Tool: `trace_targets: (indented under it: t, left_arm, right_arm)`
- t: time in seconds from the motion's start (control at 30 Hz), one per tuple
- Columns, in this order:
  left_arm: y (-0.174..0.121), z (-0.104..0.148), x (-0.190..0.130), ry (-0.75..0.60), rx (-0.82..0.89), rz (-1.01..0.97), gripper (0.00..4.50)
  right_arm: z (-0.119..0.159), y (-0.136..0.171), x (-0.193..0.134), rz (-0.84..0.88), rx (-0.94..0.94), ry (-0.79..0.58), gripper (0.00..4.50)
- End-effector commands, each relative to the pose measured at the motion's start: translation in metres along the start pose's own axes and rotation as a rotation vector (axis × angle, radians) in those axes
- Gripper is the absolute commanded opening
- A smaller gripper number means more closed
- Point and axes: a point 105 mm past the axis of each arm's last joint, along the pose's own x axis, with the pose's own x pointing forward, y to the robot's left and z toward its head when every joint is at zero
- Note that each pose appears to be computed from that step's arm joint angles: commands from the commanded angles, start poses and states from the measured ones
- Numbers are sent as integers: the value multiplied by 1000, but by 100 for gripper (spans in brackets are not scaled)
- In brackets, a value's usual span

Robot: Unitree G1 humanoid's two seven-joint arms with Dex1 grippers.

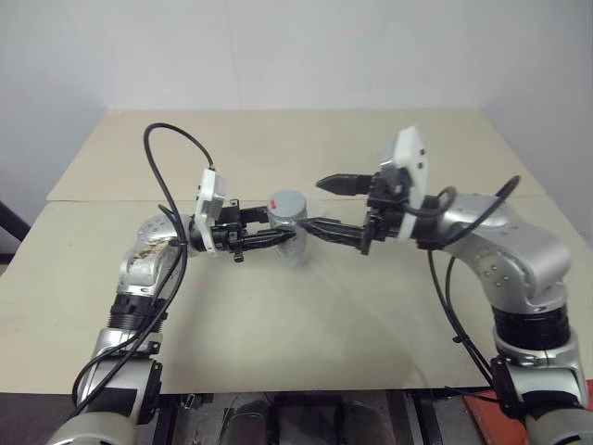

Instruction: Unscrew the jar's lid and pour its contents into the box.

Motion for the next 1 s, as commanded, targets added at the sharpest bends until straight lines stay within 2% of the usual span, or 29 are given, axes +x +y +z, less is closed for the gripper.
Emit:
trace_targets:
  t: [0.03, 0.57, 0.67, 0.77, 0.8, 1.0]
  left_arm:
    - [1, 14, 6, -18, 57, -28, 192]
    - [-2, 13, 11, -13, 61, -62, 192]
    - [-2, 13, 11, -14, 63, -61, 192]
    - [-2, 14, 10, -12, 64, -61, 192]
    - [-2, 14, 10, -10, 67, -62, 192]
    - [-5, 17, 10, 1, 76, -106, 192]
  right_arm:
    - [12, -1, 5, -34, -42, -10, 446]
    - [11, -2, 17, -32, 3, -3, 446]
    - [9, -1, 18, -22, 6, 6, 387]
    - [7, -1, 19, -14, 9, 10, 288]
    - [7, -1, 20, -14, 11, 11, 277]
    - [9, 1, 17, 60, -2, -17, 277]
